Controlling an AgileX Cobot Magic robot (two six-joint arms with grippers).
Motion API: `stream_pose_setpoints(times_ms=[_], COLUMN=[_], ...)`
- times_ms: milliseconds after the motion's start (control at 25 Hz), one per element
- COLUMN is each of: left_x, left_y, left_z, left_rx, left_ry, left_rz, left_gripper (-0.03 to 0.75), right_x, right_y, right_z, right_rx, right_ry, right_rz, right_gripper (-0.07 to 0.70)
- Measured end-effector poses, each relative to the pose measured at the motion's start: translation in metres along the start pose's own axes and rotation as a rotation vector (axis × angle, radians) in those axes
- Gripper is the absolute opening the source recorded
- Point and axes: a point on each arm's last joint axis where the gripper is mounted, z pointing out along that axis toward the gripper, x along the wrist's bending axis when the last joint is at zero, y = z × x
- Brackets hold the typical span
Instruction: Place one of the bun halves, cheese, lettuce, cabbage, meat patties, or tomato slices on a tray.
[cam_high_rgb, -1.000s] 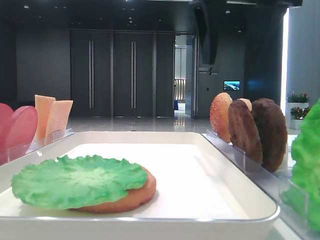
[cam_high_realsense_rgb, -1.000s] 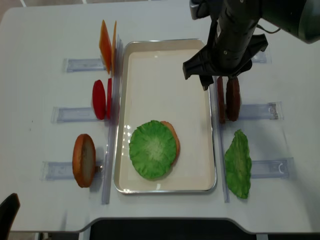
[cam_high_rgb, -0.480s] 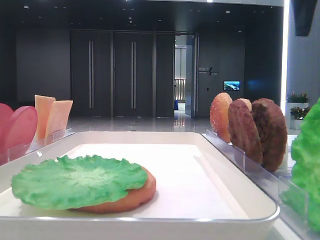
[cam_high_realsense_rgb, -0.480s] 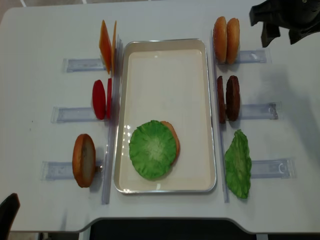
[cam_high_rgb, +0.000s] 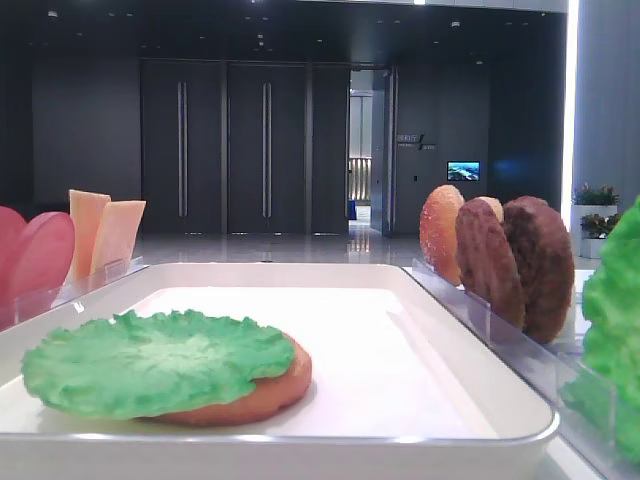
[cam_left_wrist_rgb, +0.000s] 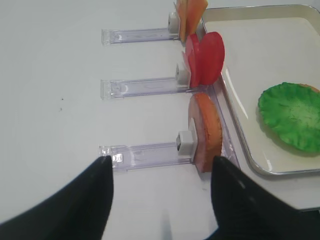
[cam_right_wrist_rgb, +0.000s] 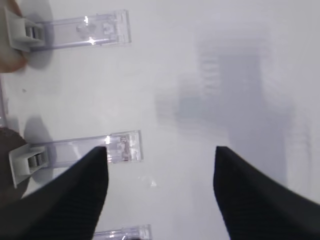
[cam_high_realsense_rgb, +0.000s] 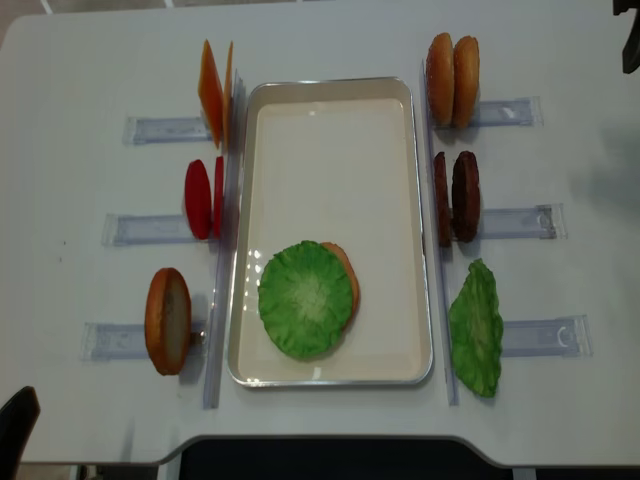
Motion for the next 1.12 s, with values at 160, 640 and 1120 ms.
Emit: stream_pose_setpoints(times_ms=[160,640,1120], left_x=[0.000,0.000,0.000], left_y=[0.000,0.000,0.000], left_z=[0.000,0.000,0.000], left_rx=[0.000,0.000,0.000], left_ry=[0.000,0.000,0.000], left_rz=[0.000,0.000,0.000], left_gripper=[0.471,0.471,0.471], right_x=[-0.004,0.000,0.003], right_y=[0.000,-0.053,-0.163], right_z=[-0.001,-0.052,-0.073], right_rx=[0.000,-0.107,-0.182], right_ry=[-0.004,-0.009,-0.010], right_rz=[-0.013,-0.026,-0.018], right_gripper=[0.437,0.437,0.437])
